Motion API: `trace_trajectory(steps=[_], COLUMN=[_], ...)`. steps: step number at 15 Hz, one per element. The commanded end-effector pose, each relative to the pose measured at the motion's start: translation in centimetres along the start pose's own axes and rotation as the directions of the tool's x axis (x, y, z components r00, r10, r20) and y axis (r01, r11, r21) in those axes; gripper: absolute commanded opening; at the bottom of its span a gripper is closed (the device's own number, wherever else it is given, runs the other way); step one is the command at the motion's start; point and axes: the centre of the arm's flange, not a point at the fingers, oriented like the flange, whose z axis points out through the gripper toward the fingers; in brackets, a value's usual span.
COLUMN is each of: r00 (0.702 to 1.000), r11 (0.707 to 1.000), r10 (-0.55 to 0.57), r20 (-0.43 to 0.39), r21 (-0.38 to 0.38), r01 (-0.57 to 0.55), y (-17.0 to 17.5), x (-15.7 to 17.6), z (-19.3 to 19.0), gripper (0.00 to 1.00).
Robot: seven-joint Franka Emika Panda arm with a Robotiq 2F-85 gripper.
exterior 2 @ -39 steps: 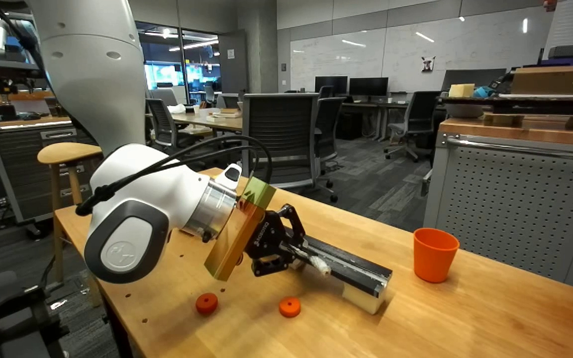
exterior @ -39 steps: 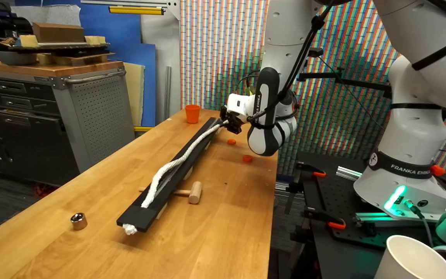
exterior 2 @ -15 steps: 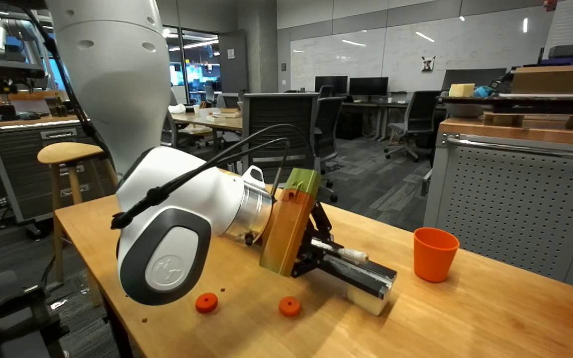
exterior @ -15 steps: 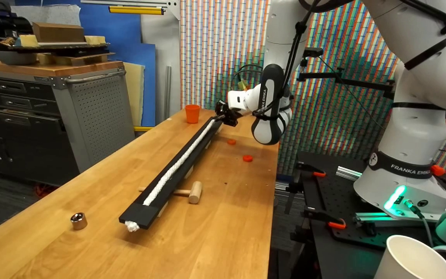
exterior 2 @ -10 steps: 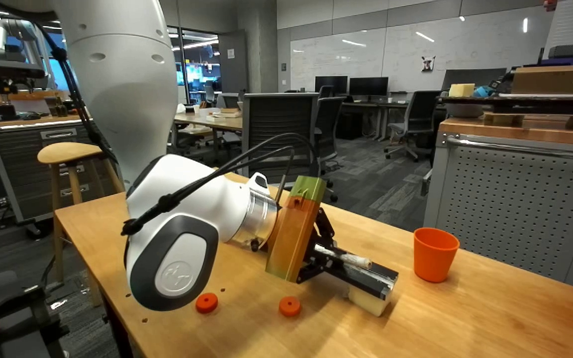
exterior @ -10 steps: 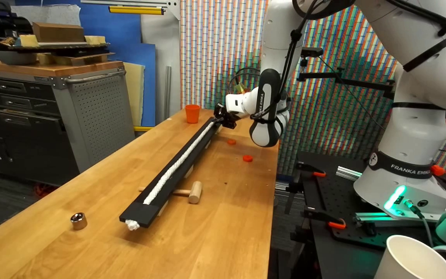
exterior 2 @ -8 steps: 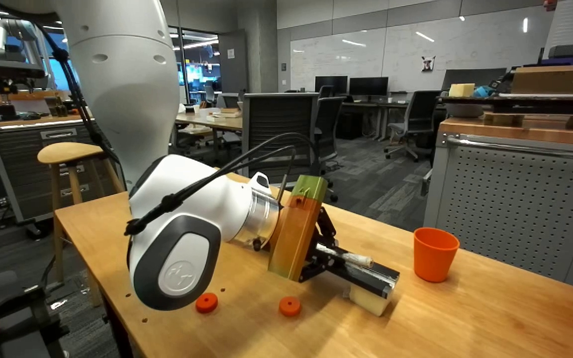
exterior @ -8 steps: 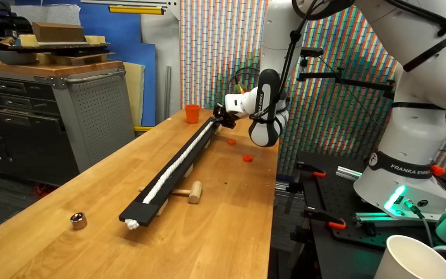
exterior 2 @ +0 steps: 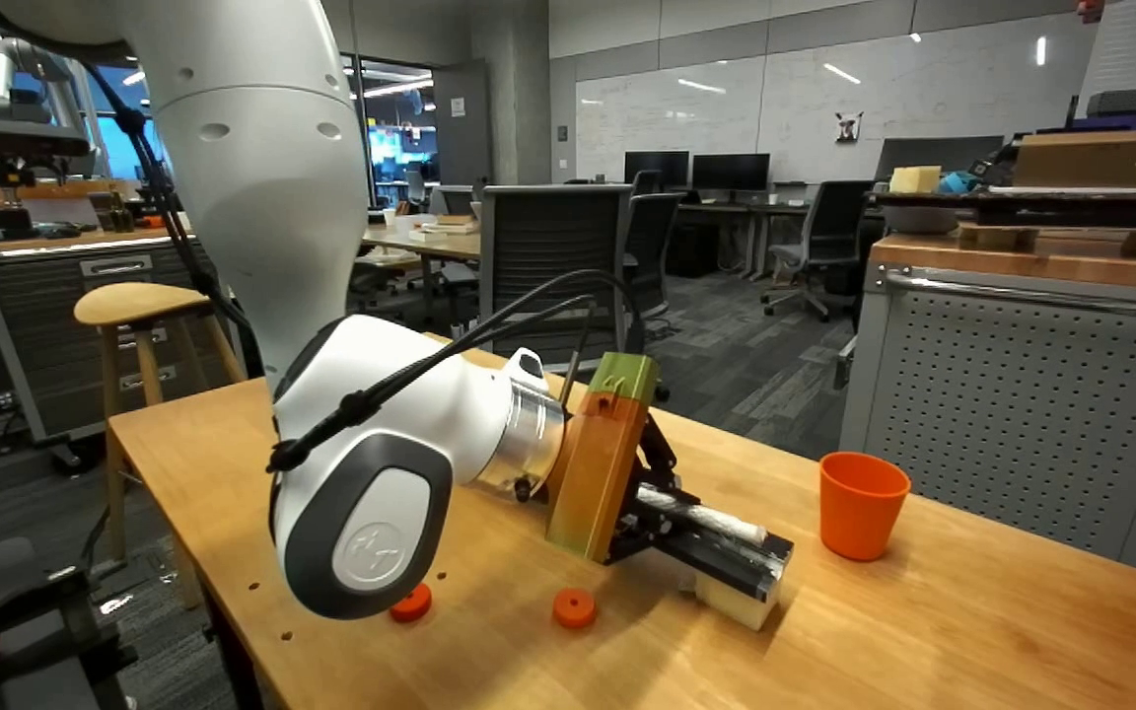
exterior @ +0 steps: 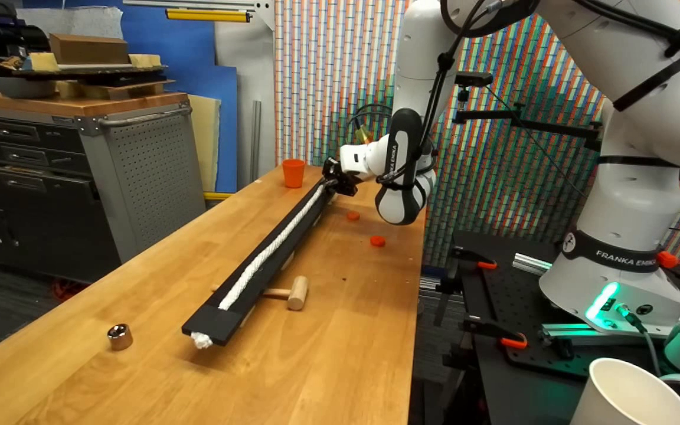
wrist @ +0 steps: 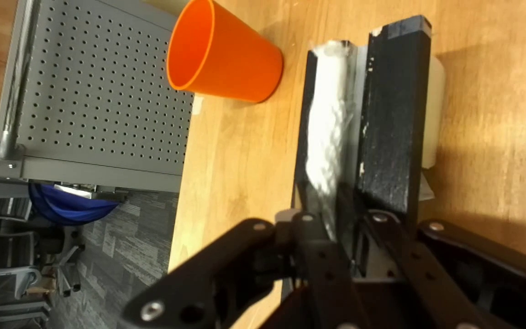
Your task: Set the rope along the middle of the black object
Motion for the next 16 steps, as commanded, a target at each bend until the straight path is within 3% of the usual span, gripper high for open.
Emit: trace_trajectory(steps=[1,7,9,10,11,16], r00=[0.999,0.999,0.999,0.999,0.999,0.997], r11=[1.000,0.999,0.999,0.998,0.998,0.998], r10=[-0.023,-0.018,-0.021,-0.026,-0.028,-0.044], r20=[0.036,0.047,0.049,0.044,0.045,0.061], r21=[-0.003,-0.040,-0.046,-0.048,-0.047,-0.039], r01=[0.023,0.020,0.023,0.029,0.031,0.047], y=[-0.3,1.1,1.3,1.2,1.2,1.1], x=[-0.9,-1.2,-1.3,-1.4,-1.4,-2.1], z=[1.8,1.8,1.9,1.8,1.7,1.5], gripper=[0.50,0.95,0.59,0.59,0.52,0.12])
